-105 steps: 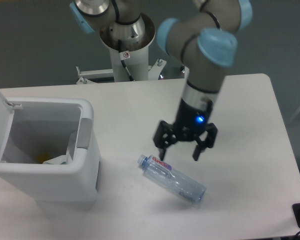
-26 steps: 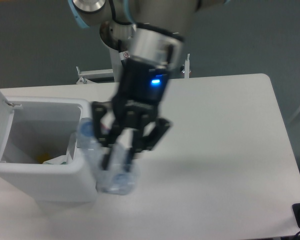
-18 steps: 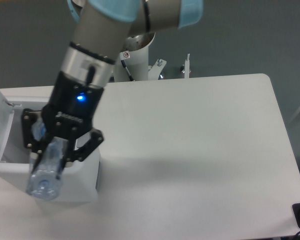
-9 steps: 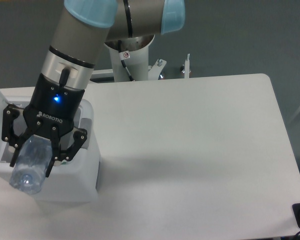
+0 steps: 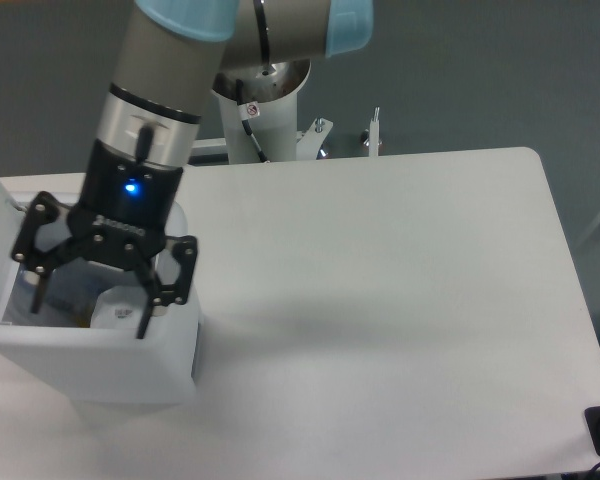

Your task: Place the trash in the trash can

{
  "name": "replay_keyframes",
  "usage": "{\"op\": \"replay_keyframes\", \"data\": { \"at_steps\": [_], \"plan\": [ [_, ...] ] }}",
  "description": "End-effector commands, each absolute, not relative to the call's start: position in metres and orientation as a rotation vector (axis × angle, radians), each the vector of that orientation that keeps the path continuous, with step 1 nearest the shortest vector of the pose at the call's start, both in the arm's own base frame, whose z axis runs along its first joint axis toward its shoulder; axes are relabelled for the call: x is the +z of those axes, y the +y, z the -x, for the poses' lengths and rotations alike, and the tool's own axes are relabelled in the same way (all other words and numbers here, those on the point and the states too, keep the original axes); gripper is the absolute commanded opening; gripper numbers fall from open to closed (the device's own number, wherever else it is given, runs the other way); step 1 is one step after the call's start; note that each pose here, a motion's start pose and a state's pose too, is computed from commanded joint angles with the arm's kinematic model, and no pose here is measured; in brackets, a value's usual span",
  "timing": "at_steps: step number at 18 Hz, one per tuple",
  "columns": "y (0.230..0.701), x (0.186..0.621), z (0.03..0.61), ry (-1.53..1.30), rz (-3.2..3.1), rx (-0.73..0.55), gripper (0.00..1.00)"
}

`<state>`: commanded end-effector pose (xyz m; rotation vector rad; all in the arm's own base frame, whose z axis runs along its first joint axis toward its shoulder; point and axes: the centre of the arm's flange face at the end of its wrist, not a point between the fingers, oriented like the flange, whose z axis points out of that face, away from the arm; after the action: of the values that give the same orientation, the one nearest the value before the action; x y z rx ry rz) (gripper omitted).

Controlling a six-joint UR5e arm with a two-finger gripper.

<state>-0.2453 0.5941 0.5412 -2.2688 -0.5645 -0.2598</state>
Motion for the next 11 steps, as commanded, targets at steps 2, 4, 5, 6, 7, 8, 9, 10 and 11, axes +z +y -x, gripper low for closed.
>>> {"op": "replay_keyframes", "data": {
  "at_steps": [2,4,5,6,7,8,9,10,11],
  "plan": [
    [0.583,0.536,0.269,-0.618,2.267,-0.229,1.0],
    [0.57,0.535,0.295,-0.665,2.254,-0.204,1.0],
    [0.562,0.536,0.31,-0.677,2.248,-0.186,1.0],
    [0.554,0.537,0.323,-0.669,2.246,-0.156,1.0],
    [0.546,0.539,0.336,-0.645,2.25,-0.125,1.0],
    [0.537,0.541,0.351,-0.626,2.251,-0.088,1.0],
    [0.53,0.542,0.363,-0.621,2.251,-0.064,1.0],
    [0.524,0.54,0.374,-0.636,2.249,-0.051,1.0],
    [0.518,0.536,0.383,-0.659,2.25,-0.049,1.0]
  ]
}}
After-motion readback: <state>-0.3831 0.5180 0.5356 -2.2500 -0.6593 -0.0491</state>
